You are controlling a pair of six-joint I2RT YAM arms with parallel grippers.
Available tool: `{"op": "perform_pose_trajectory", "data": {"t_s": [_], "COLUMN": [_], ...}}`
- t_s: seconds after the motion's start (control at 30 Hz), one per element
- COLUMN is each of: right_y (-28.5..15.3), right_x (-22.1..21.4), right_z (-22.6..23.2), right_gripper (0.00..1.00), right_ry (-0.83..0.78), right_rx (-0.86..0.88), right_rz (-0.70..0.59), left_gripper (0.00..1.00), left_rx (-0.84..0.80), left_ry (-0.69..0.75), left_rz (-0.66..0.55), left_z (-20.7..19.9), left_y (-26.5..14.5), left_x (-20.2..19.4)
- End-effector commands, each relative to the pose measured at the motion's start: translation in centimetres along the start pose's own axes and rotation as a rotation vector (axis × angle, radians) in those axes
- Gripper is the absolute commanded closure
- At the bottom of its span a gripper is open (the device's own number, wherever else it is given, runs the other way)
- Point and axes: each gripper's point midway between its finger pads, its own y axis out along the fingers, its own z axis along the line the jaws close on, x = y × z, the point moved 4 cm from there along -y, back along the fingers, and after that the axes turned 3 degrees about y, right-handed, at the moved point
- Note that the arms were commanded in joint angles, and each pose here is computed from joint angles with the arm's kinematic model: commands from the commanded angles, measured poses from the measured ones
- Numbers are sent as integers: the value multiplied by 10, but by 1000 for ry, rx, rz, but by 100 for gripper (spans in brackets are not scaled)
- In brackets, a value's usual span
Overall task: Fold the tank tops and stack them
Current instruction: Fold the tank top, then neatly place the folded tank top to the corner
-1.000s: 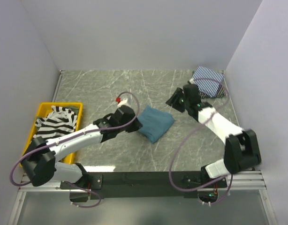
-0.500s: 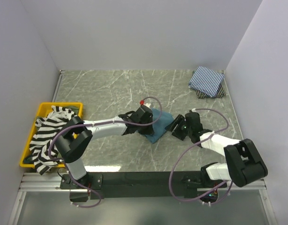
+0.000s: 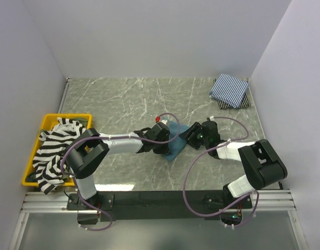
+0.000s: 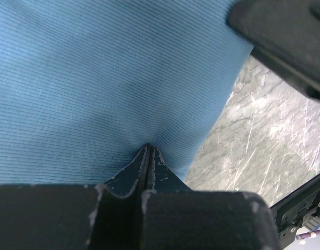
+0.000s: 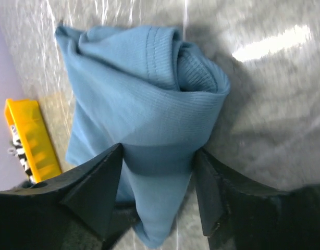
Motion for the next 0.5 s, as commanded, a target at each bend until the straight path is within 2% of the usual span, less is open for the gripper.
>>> {"op": "perform_pose_trajectory", "data": {"t_s": [0.0, 0.1, 0.2, 0.23, 0.33, 0.47], "right_y": [9, 10, 12, 13, 16, 20], "right_x": [1, 8, 10, 15, 21, 36], "right_z": [-28, -32, -30, -31, -26, -12], "right_gripper": [38, 45, 57, 69, 90, 99], "right_ry": [-23, -54, -101, -126, -183, -282], "right_rx": [-170, -224, -263, -292, -329, -378], "right_rz": [-32, -56, -52, -75, -85, -100], "left_gripper": [99, 99, 99, 99, 99, 98], "left_rx": [6, -12, -40, -55, -94, -103], "left_ry": [6, 6, 8, 9, 16, 16], "left_rz": [39, 47, 50, 41, 18, -45], "left_z": [2, -1, -6, -10, -23, -36], "left_y": [2, 3, 3, 1, -6, -27], "left_x": [-11, -12, -11, -7, 4, 31]}}
